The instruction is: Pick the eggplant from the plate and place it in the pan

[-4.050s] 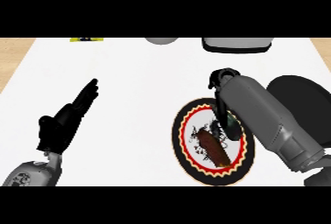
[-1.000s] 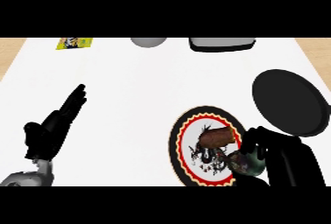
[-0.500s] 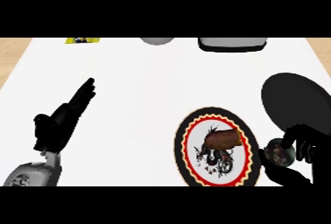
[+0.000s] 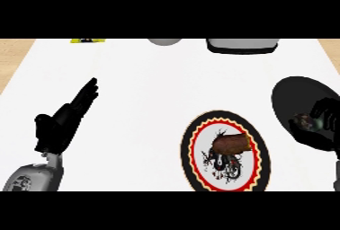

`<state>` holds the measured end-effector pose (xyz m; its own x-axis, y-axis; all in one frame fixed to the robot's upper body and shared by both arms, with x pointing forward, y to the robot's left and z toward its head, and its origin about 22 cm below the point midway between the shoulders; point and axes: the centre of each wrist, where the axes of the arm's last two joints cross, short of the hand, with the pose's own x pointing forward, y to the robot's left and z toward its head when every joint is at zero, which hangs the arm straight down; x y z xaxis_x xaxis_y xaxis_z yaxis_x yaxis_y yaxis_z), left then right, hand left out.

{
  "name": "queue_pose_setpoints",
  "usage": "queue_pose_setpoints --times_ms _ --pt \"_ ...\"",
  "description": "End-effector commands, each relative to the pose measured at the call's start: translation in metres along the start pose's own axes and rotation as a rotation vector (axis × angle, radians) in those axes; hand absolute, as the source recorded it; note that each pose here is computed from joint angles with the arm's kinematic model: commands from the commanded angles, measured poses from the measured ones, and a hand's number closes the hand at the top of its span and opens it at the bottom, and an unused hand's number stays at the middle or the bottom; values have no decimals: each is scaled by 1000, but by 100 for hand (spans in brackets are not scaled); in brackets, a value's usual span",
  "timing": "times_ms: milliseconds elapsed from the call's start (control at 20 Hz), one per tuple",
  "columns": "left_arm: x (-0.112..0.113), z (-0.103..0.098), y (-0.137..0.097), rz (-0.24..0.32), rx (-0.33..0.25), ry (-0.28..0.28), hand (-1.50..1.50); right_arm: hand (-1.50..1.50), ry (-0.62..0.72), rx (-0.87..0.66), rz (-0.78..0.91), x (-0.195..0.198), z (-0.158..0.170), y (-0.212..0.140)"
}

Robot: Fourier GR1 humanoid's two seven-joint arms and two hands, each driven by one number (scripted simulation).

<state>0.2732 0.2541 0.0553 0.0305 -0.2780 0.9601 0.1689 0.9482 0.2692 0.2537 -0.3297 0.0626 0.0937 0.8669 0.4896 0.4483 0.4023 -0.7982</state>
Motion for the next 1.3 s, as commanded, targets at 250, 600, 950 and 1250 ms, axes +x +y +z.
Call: queue_pose_setpoints --times_ms 250,600,950,1250 --pt "2 -13 -23 -8 -13 -6 0 150 -9 5 10 -39 -56 24" --pt "8 2 7 -18 -1 1 0 150 0 -10 19 -96 -75 34" --pt "26 -11 -15 -4 -28 -43 0 -150 305 226 84 -102 -92 39" --pt "11 -9 -24 -9 -37 -32 0 -150 238 169 -132 -111 -96 36"
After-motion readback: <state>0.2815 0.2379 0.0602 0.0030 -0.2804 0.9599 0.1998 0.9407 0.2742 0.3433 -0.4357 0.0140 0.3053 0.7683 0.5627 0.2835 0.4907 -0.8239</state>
